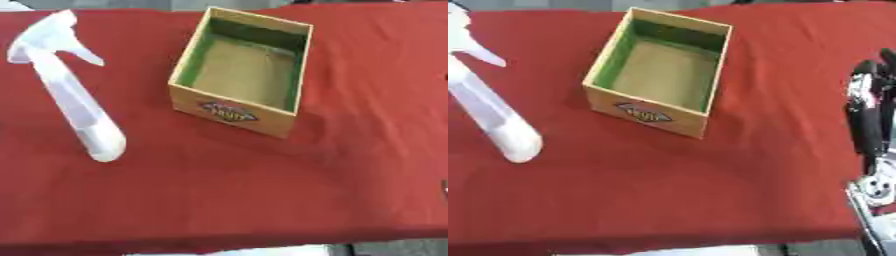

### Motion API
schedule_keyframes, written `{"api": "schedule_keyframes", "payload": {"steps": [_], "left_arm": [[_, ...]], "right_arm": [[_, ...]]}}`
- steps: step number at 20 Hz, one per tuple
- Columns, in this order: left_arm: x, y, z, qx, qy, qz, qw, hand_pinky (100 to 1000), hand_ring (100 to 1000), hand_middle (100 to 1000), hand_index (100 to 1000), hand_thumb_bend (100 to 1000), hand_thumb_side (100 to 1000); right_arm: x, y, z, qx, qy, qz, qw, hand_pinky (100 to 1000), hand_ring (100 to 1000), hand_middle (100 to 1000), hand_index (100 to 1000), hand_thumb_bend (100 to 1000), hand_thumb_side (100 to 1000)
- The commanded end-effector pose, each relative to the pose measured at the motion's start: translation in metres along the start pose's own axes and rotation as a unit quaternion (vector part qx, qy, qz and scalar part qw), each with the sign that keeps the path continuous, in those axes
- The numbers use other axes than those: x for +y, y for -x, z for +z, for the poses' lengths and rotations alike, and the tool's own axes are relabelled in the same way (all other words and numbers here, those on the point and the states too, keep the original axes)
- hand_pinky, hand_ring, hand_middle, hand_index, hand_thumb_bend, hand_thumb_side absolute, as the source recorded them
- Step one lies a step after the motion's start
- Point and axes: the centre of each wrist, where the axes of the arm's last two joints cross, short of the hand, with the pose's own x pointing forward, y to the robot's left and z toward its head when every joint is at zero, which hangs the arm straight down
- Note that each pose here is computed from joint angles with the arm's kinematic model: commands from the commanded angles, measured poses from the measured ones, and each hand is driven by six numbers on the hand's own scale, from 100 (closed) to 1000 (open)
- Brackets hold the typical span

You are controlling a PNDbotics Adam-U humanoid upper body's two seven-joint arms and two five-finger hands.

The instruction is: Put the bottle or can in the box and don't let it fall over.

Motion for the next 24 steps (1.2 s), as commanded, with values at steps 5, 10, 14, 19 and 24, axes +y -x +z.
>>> {"api": "schedule_keyframes", "payload": {"steps": [5,10,14,19,24], "left_arm": [[0.004,-0.009,-0.008,-0.009,0.014,-0.019,1.000,905,1000,1000,939,363,817],[0.000,-0.011,-0.014,-0.013,0.038,-0.021,0.999,909,1000,1000,935,292,779],[-0.003,-0.012,-0.019,-0.017,0.056,-0.029,0.998,912,1000,1000,933,244,752],[-0.007,-0.014,-0.024,-0.028,0.069,-0.024,0.997,899,1000,1000,923,156,693],[-0.012,-0.016,-0.028,-0.044,0.085,-0.002,0.995,897,1000,1000,930,232,715]], "right_arm": [[-0.001,-0.007,-0.003,-0.013,0.003,-0.002,1.000,889,745,719,907,100,788],[-0.001,-0.007,-0.003,-0.011,0.002,-0.004,1.000,889,744,718,907,100,789],[-0.001,-0.007,-0.002,-0.009,0.001,-0.006,1.000,889,743,717,907,100,791],[-0.001,-0.007,-0.002,-0.006,0.000,-0.008,1.000,889,742,716,907,100,793],[0.000,-0.007,-0.002,-0.004,0.000,-0.010,1.000,889,741,715,907,100,795]]}}
